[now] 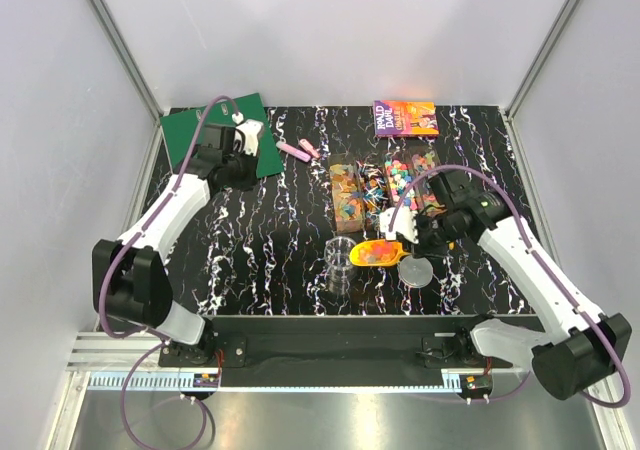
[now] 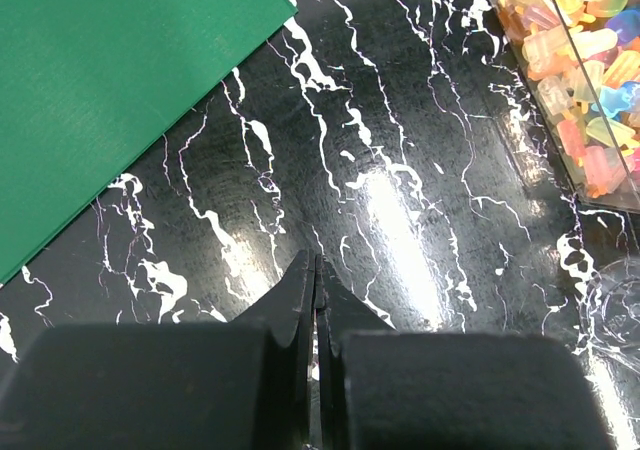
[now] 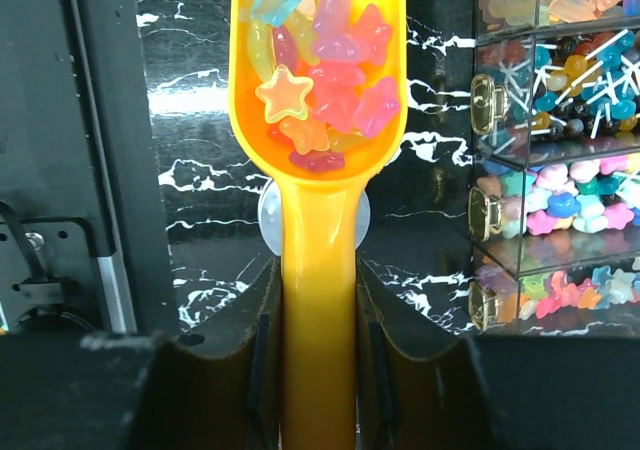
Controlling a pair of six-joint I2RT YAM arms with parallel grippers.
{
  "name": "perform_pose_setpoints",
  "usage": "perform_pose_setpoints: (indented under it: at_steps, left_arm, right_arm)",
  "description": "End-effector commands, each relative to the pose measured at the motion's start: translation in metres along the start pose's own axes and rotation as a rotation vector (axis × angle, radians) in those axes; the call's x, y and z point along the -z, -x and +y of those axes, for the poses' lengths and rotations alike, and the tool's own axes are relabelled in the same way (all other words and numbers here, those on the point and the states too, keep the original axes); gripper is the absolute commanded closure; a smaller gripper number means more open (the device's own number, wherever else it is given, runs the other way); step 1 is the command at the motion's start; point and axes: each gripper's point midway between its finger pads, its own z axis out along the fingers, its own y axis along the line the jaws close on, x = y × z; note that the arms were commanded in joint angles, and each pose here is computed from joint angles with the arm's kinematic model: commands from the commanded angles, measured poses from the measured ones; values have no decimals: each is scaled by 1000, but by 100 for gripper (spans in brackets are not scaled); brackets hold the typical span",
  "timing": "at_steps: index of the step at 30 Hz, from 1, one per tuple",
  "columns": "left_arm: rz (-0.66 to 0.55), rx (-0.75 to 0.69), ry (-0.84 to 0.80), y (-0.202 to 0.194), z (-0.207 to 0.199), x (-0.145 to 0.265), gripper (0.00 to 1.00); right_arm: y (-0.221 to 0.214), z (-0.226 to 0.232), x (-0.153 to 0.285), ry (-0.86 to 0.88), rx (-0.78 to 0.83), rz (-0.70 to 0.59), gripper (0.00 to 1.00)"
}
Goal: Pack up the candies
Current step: Place the fake candies in the packing bottle.
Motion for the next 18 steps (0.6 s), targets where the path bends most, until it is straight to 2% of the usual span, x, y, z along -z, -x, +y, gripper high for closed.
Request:
perform_pose_setpoints:
  at_steps: [1, 18]
  left_arm:
    - [-85, 7, -10, 14, -2, 12, 100]
    - [-139, 37, -50, 11, -13, 25, 100]
  right_arm:
    - [11, -17, -6, -33, 77, 4, 100]
    - [18, -35, -4, -5, 105, 132, 100]
